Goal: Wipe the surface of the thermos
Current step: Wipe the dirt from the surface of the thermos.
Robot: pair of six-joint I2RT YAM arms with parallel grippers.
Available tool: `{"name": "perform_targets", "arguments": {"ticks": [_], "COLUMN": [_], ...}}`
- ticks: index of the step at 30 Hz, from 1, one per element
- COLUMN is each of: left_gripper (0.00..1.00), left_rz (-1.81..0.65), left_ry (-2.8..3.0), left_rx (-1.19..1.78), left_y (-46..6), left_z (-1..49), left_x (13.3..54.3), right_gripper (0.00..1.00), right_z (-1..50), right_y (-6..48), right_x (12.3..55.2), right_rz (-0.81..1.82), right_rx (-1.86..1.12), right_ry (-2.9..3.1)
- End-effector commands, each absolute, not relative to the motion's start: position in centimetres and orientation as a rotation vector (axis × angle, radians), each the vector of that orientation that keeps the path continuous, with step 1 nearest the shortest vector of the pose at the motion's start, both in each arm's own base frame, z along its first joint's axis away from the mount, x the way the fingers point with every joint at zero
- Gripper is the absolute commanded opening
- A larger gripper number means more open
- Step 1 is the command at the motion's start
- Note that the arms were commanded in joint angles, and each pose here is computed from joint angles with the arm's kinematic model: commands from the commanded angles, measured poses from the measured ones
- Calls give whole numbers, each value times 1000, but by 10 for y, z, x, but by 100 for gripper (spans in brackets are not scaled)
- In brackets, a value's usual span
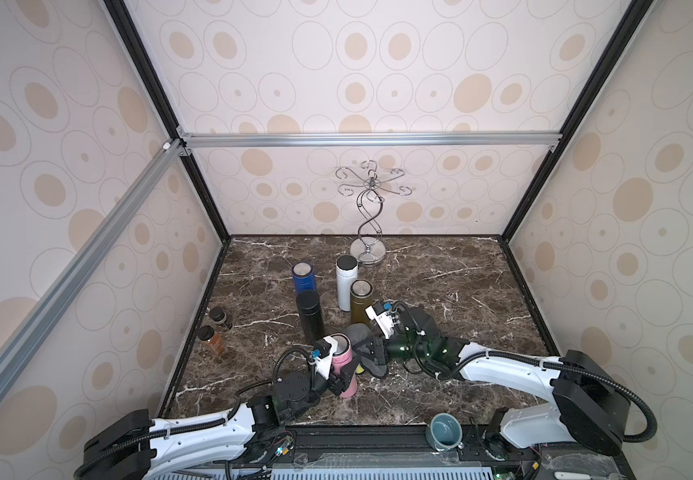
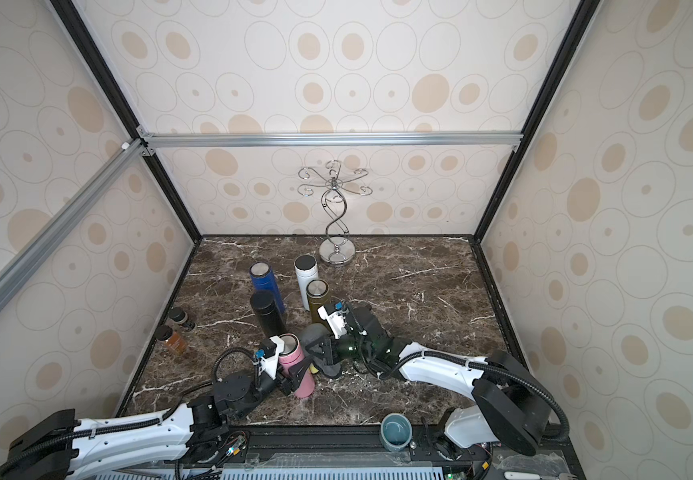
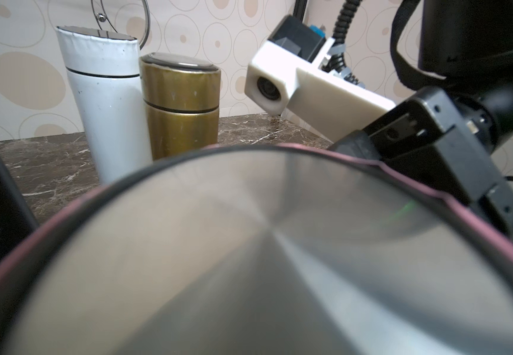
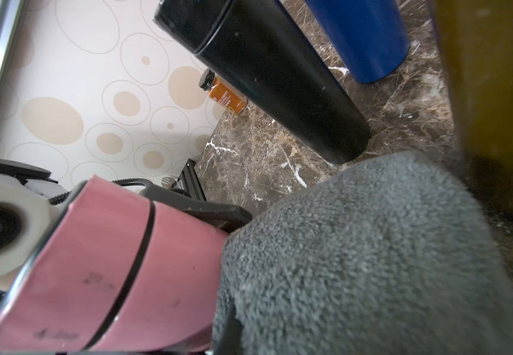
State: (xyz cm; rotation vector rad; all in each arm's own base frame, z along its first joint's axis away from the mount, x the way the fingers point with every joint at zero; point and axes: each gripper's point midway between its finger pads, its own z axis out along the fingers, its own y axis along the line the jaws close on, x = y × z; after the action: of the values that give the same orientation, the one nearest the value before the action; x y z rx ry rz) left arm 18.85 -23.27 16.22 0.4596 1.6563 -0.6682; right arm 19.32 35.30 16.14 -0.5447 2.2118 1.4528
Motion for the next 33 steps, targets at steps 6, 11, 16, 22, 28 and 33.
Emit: {"name": "perform_targets", "arguments": {"ticks": [6, 11, 16, 22, 28, 33], "left_gripper": [0, 0, 0, 0, 0, 0], "left_rz": [-774, -801, -793, -791, -769, -749], "left_ry": [1499, 1477, 1478, 1481, 1499, 1509], "left_rx": [394, 400, 392, 390, 393, 393], "left_y": [-249, -253, -250, -249, -246, -243], "left_z": [230, 240, 238, 234, 224, 218], "left_x": [196, 195, 196, 196, 197, 198], "right_gripper": [0, 0, 0, 0, 0, 32], "right_z": [210, 191, 159, 116, 89, 68], "right_y": [353, 346, 337, 325, 304, 268], "right_x": [162, 160, 165, 177, 190, 198], "right_rz": [1810, 1774, 1646, 1450, 1141, 766], "right_rx": [-559, -527, -458, -337, -287, -257], "right_ry": [2016, 2082, 2217, 2401, 2555, 2699]}}
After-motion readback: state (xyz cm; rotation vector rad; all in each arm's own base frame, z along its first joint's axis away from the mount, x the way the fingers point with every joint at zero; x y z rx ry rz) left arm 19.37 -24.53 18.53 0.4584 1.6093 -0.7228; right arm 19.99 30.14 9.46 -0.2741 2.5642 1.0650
